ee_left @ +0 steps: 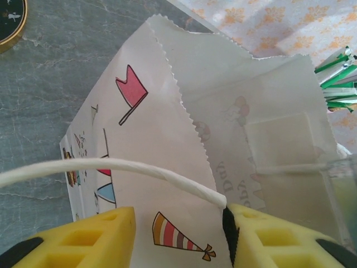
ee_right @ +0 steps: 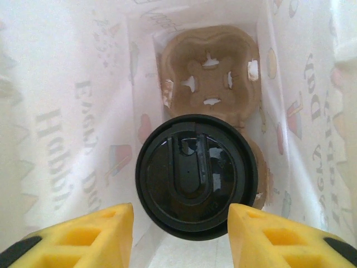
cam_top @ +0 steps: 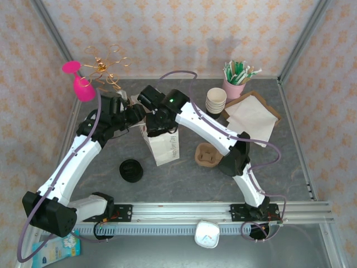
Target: Pack the takeout coffee
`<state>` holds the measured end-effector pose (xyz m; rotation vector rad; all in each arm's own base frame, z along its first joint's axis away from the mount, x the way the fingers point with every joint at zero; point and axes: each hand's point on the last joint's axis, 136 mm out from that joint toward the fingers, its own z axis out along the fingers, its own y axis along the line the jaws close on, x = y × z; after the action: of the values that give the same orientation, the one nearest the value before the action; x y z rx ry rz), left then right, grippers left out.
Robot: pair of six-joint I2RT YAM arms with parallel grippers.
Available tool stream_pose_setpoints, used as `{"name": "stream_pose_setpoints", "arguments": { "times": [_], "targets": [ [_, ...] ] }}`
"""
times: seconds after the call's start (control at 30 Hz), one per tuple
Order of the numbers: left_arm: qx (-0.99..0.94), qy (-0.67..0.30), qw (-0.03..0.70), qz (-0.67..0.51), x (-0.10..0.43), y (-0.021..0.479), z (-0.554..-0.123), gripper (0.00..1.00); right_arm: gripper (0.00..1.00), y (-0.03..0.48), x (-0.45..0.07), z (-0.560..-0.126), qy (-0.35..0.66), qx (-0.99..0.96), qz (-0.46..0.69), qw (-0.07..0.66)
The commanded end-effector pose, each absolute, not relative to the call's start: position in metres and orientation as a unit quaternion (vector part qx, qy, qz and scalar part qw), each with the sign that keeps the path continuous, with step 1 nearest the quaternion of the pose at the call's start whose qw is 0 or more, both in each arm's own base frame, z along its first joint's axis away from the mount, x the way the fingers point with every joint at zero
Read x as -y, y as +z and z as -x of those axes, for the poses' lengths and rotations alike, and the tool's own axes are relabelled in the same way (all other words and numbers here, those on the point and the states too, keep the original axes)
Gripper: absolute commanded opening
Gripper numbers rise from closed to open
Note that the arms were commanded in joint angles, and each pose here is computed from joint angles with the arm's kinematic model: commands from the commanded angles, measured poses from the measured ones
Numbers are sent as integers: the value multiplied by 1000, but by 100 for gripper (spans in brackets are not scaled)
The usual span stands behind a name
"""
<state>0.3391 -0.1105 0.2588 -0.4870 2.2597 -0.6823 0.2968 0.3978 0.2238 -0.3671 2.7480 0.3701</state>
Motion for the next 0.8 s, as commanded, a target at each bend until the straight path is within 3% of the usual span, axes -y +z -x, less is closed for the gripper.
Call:
{"name": "stream_pose_setpoints", "arguments": {
  "times": [0.0,0.4,0.77],
  "targets": [
    [-875,-245,373,188,103,271,-340,48,48,268,-389,-296,163,-958,115,206],
    [-863,-261,389,190,104,293,-334,53,50,300,-388,-290,200,-946,123,225],
    [-855,-254,412,184,97,321,-326,58,53,366,-370,-292,254,-914,116,295]
  ]
}}
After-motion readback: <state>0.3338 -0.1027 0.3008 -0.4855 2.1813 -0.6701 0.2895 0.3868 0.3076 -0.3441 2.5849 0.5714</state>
